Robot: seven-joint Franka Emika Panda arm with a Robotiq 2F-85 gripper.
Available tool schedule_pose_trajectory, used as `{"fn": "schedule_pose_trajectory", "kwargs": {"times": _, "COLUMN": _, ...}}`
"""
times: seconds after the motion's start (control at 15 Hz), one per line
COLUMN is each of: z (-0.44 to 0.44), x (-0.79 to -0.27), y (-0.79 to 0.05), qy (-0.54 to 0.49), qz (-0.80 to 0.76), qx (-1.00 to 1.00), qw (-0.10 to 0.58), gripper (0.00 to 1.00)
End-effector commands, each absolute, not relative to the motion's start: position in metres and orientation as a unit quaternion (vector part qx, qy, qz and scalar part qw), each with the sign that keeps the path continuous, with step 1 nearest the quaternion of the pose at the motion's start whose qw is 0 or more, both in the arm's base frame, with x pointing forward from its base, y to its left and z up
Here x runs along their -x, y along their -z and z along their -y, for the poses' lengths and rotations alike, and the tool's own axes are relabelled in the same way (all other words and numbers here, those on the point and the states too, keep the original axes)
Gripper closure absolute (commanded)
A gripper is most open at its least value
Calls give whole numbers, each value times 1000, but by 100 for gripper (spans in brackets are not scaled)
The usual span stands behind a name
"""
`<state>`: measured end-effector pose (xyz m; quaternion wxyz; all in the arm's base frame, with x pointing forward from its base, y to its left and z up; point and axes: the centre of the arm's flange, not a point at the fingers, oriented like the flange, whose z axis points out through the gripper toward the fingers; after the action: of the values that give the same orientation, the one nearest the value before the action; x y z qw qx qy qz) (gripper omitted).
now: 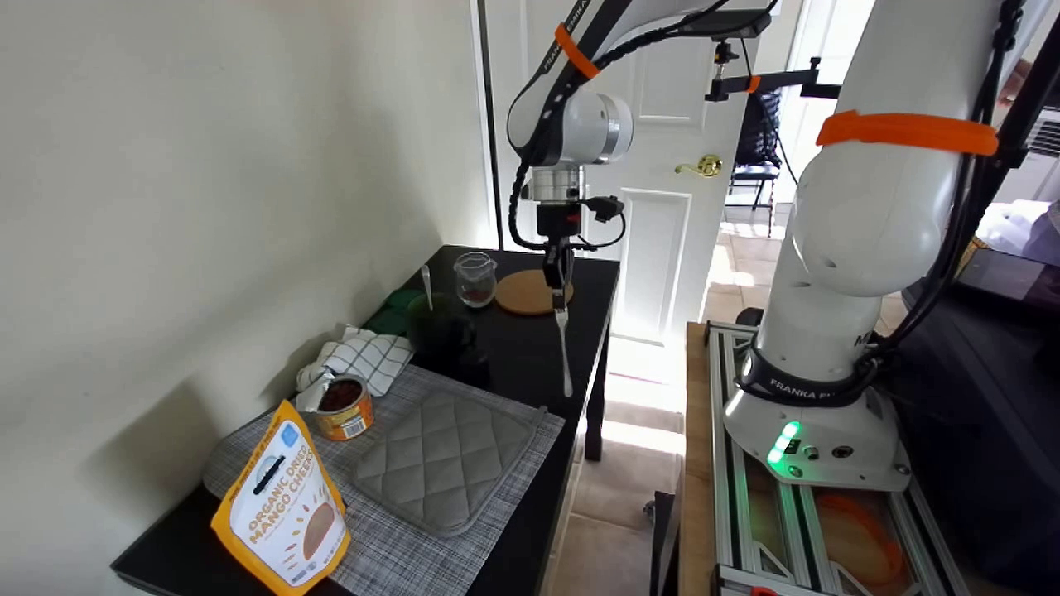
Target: Remove the silver spoon and fork from the mug.
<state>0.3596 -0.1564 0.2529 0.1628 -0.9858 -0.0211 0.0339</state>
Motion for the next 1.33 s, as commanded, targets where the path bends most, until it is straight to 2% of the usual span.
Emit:
{"fn": "schedule_pose_trajectory", "kwargs": {"times": 0.0, "z": 186, "x": -340, "y": -230, "qy": 17, "qz": -51, "qx": 976, "qw": 212, "gripper": 99}}
{"fn": "schedule_pose_trajectory", "kwargs": {"times": 0.27, "z": 218, "x": -333, "y": -221, "qy": 83, "qz": -101, "qx": 963, "qw": 237, "gripper": 99}}
{"fn": "schedule_pose_trajectory", "kwargs": {"times": 0.6, "z": 239, "x": -348, "y": -219, "qy": 93, "qz": -61, "qx": 965, "qw": 238, "gripper": 99}}
{"fn": "schedule_pose_trajectory", "kwargs": {"times": 0.67, "z": 243, "x": -354, "y": -221, "qy": 97, "qz": -52, "qx": 966, "qw": 232, "gripper": 79}}
{"fn": "schedule_pose_trajectory", "kwargs": {"times": 0.73, "z": 246, "x": -358, "y": -222, "qy": 97, "qz": -44, "qx": 967, "qw": 230, "gripper": 76}}
{"fn": "schedule_pose_trajectory", "kwargs": {"times": 1.0, "z": 258, "x": -375, "y": -228, "qy": 75, "qz": -42, "qx": 973, "qw": 215, "gripper": 42}}
{"fn": "schedule_pose_trajectory", "kwargs": {"times": 1.27, "z": 254, "x": -368, "y": -256, "qy": 11, "qz": -61, "qx": 987, "qw": 150, "gripper": 13}}
